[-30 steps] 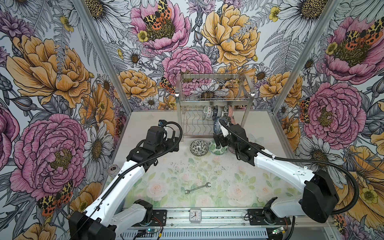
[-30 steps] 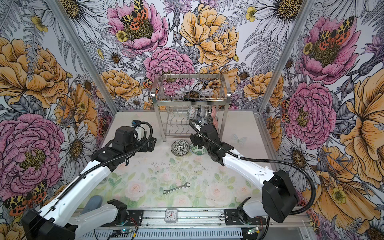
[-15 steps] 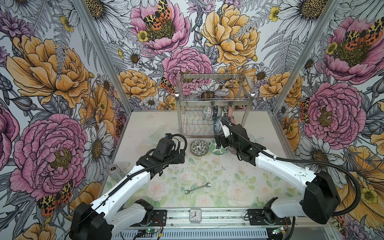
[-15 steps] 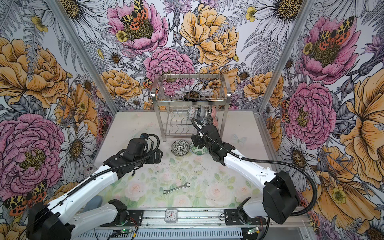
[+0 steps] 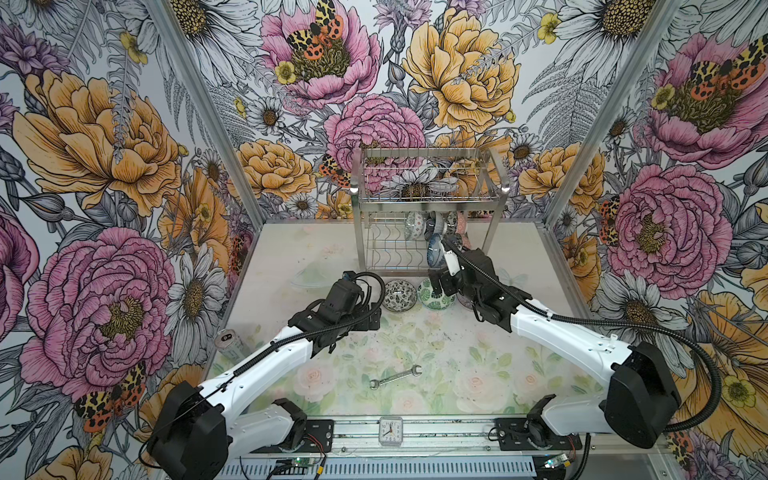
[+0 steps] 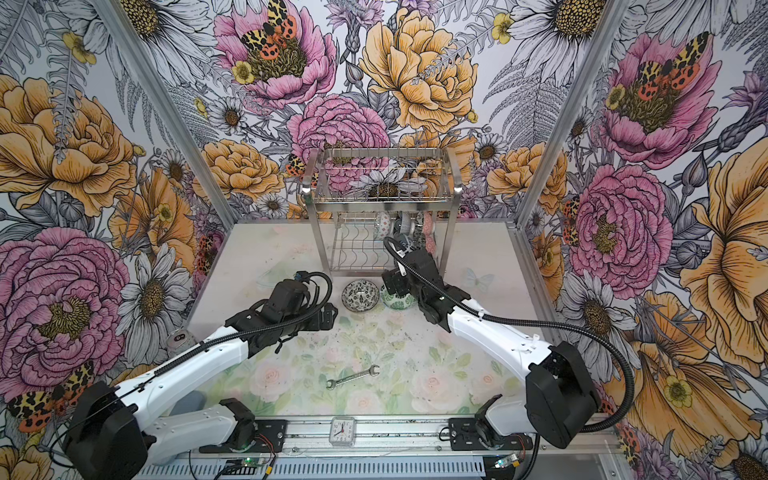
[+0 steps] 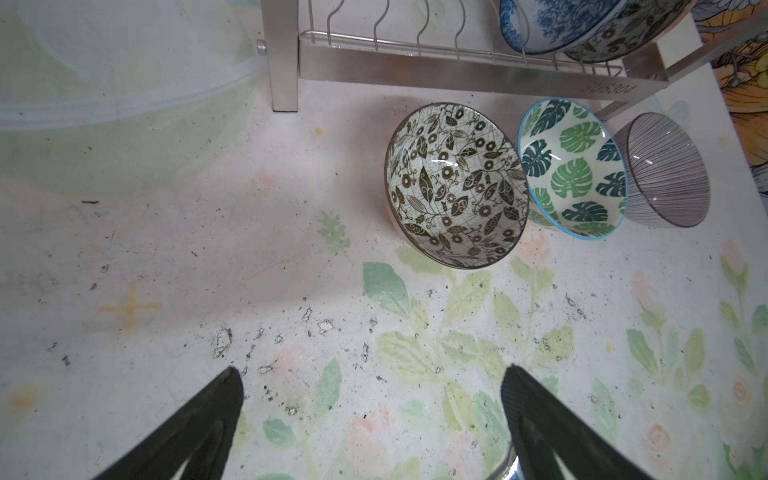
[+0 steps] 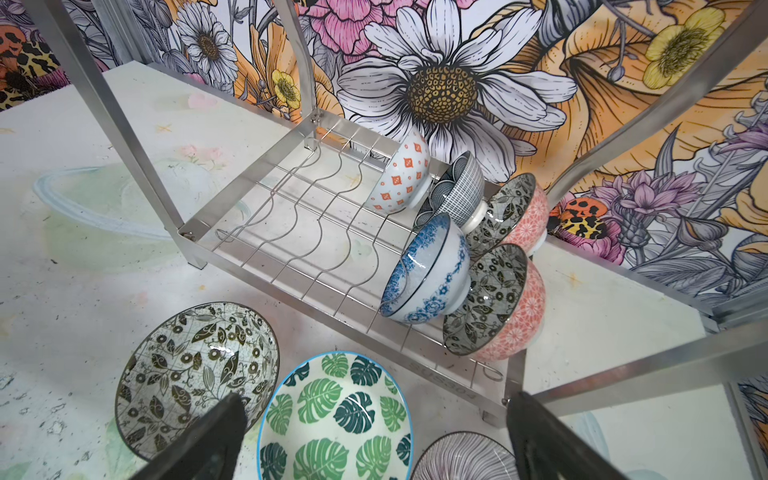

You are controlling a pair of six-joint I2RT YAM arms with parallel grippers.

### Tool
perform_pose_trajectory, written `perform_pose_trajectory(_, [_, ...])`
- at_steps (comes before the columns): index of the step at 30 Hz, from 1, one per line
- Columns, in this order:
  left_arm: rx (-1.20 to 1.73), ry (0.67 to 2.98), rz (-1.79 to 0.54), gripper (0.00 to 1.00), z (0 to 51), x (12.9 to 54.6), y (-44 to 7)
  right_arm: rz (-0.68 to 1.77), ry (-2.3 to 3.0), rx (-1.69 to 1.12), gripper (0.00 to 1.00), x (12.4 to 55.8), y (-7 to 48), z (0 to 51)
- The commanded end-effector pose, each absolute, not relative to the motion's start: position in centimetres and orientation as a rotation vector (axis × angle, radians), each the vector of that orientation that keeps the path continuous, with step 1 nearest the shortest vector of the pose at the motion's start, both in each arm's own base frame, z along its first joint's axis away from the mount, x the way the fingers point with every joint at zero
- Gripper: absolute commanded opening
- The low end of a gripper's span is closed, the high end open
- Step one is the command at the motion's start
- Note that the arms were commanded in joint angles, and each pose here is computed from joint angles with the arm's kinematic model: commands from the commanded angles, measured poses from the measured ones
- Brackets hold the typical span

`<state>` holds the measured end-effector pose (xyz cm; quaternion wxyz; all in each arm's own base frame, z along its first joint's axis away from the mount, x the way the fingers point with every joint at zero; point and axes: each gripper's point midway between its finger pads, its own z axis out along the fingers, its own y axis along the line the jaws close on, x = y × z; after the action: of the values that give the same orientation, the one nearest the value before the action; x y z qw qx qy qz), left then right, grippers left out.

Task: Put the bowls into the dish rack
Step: 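Open and draw back the right gripper while the left gripper moves to the leaf bowl, then lower the left gripper onto the rim of the black-and-white leaf-pattern bowl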

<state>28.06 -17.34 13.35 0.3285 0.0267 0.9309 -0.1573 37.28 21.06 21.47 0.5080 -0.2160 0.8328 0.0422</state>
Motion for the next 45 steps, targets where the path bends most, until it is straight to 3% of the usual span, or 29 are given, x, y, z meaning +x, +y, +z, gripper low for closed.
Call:
perform_pose_trajectory(1, [0.065,2.389,-0.463,0.99,13.5,29.3,-18.6,0.117,2.009,-0.501,1.0,37.0,20.7,21.6])
perform_pose_trajectory(8, [0.117,2.426,-0.471,0.99,12.4,31.6,-21.1,0.11,2.008,-0.492,1.0,36.8,20.4,21.7])
perform_pose_trajectory(27, [0.093,2.49,-0.413,0.97,8.7,36.1,-22.0,0.092,2.022,-0.478,1.0,36.1,19.5,21.3])
perform_pose_trajectory(34, [0.101,2.509,-0.411,0.85,7.8,36.8,-22.3,0.086,2.028,-0.479,1.0,36.1,19.5,21.0])
perform_pose_trajectory(45, [0.097,2.528,-0.419,0.54,6.8,37.5,-22.5,0.072,2.036,-0.481,1.0,36.1,19.3,20.5])
